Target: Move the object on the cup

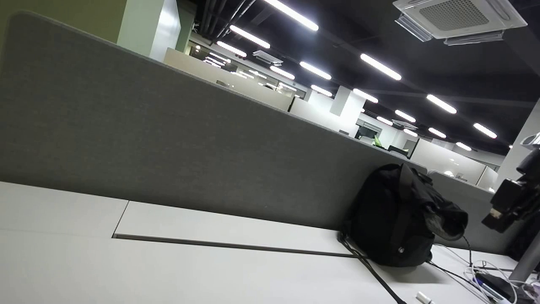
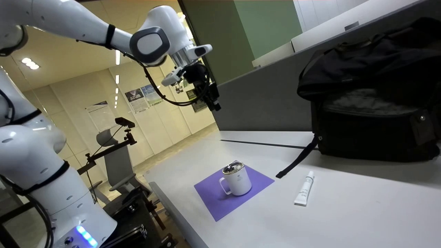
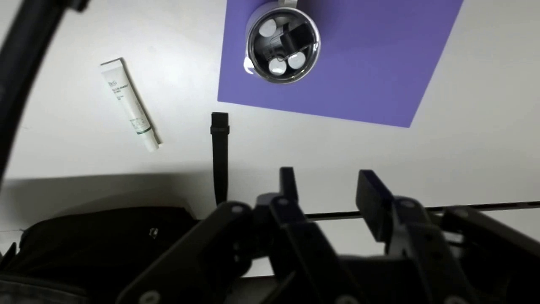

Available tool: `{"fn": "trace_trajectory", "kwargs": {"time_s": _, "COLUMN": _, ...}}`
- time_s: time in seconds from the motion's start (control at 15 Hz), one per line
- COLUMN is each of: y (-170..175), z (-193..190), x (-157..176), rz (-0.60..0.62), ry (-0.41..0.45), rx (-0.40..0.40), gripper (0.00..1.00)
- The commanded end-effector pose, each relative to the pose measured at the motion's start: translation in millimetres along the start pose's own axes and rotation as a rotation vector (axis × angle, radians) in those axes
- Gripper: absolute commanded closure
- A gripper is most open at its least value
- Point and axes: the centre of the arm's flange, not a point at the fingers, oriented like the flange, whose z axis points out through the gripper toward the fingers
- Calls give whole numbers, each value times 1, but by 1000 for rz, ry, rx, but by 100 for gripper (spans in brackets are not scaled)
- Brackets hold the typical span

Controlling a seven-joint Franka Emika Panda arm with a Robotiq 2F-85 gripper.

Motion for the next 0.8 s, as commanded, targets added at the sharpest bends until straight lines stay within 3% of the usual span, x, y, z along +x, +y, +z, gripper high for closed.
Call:
{"fn": "trace_trajectory", "kwargs": {"time_s": 0.0, "y": 5, "z": -15, "x": -4, "rz": -6, "ry": -21, "rx": 44, "gripper": 27}}
{"fn": "trace_trajectory", "kwargs": {"time_s": 0.27, "y": 5, "z": -12, "x": -5, "rz": -2, "ry": -43, "rx": 43, "gripper": 1}}
{"fn": "trace_trajectory", "kwargs": {"time_s": 0.4, "y": 5, "z": -11, "x": -6, "rz": -5, "ry": -56, "rx": 42, "gripper": 0}}
{"fn": "trace_trajectory", "kwargs": {"time_s": 0.47, "y": 3, "z": -6, "x": -8, "rz": -4, "ry": -44, "rx": 34, "gripper": 4}}
{"fn": "trace_trajectory", "kwargs": {"time_s": 0.73, "y": 3, "z": -5, "x": -9, "rz": -5, "ry": -52, "rx": 38, "gripper": 0}}
